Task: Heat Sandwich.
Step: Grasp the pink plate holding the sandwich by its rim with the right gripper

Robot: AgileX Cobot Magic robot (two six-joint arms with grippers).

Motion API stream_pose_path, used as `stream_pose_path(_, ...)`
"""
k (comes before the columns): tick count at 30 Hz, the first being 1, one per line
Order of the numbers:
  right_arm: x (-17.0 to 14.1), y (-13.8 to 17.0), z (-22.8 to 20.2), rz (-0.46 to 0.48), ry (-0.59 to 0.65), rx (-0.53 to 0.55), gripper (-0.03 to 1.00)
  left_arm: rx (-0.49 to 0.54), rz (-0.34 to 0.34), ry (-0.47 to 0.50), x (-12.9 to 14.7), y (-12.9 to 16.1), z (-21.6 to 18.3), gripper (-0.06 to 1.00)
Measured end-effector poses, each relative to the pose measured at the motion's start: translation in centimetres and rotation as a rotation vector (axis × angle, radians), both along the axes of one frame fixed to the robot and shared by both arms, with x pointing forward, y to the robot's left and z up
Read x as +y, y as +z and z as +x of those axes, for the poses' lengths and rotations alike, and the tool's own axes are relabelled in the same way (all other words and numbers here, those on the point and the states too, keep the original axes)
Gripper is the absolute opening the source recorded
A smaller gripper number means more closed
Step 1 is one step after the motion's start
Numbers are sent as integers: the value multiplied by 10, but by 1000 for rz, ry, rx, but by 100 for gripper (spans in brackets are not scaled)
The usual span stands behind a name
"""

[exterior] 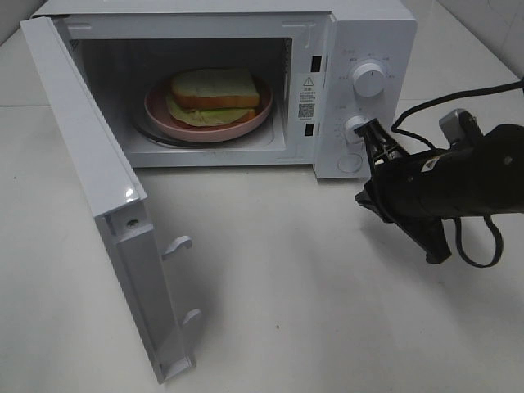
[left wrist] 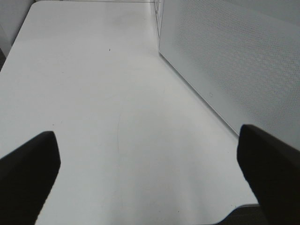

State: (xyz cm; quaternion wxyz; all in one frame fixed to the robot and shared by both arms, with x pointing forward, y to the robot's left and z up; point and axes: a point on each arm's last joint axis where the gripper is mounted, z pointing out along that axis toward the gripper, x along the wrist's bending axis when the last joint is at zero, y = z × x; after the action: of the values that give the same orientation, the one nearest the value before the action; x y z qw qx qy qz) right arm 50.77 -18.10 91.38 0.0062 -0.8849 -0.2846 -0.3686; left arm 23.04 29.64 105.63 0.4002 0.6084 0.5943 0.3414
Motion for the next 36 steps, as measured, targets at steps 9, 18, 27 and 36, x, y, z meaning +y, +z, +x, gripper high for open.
stream_pose_path(9, 0, 31, -16, -293, 438, -106, 4, 0, 0, 0, 0, 0, 0, 97)
stream_pose_path(18, -3, 63, -39, -499, 797, -209, 8, 0, 0, 0, 0, 0, 0, 97)
stream_pose_path(27, -14, 90, -65, -654, 1009, -254, 19, 0, 0, 0, 0, 0, 0, 97)
stream_pose_path(36, -26, 108, -90, -709, 1093, -227, 56, 0, 0, 0, 0, 0, 0, 97)
